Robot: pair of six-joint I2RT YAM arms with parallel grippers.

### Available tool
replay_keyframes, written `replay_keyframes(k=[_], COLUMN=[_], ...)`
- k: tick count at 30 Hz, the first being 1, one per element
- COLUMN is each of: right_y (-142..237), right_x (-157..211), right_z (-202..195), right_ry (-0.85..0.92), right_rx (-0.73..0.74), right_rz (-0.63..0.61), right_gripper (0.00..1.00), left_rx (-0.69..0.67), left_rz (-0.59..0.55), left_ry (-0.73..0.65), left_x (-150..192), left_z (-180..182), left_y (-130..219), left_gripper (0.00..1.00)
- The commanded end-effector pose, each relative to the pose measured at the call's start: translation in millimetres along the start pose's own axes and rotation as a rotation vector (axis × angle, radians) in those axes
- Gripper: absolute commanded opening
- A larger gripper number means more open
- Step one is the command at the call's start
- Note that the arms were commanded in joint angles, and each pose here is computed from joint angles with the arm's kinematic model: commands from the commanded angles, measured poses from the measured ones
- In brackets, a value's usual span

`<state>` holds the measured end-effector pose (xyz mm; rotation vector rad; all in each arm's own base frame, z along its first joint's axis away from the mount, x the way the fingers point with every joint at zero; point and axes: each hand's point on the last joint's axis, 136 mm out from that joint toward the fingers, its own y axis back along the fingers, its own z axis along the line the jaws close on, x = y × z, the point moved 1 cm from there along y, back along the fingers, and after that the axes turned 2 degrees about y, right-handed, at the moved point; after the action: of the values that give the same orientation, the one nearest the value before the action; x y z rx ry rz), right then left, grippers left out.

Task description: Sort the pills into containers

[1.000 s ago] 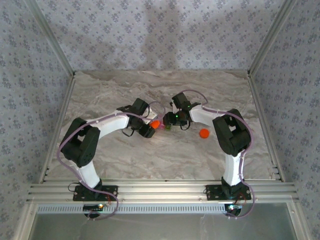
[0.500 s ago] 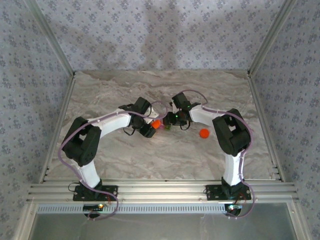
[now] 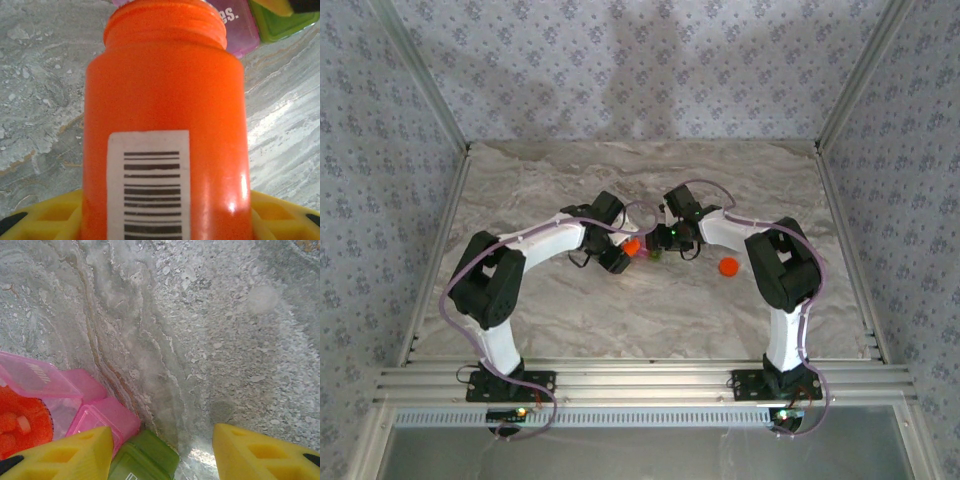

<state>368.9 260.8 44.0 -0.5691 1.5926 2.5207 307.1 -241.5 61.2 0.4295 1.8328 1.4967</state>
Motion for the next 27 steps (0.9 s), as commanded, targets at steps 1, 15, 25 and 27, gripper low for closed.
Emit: replay_keyframes(k=[1, 15, 25, 27], right_y=[-9.7, -10.4, -10.2, -10.7], right_x=[15.0, 15.0, 14.9, 15.3], right_z=[-6.2, -6.9, -7.7, -7.9], right_ry=[-0.016, -0.017, -0.019, -0.02], right_rx=[0.022, 0.022, 0.023, 0.024], right_rz=[0.052, 0.054, 0.055, 0.056], right_gripper=[0.57, 0.57, 0.57, 0.57], left_rx=[-0.007, -0.023, -0.033, -0.038], left_rz=[0.02, 0.038, 0.087, 0.088], left_ry=[-0.028, -0.061, -0.08, -0.087], left_x=[-2.8, -8.5, -2.1, -2.9], left_z=[-0.9, 0.7, 1.7, 1.5], left_y=[3.0, 4.5, 6.0, 7.3], left_gripper=[0.0, 0.0, 0.0, 0.0])
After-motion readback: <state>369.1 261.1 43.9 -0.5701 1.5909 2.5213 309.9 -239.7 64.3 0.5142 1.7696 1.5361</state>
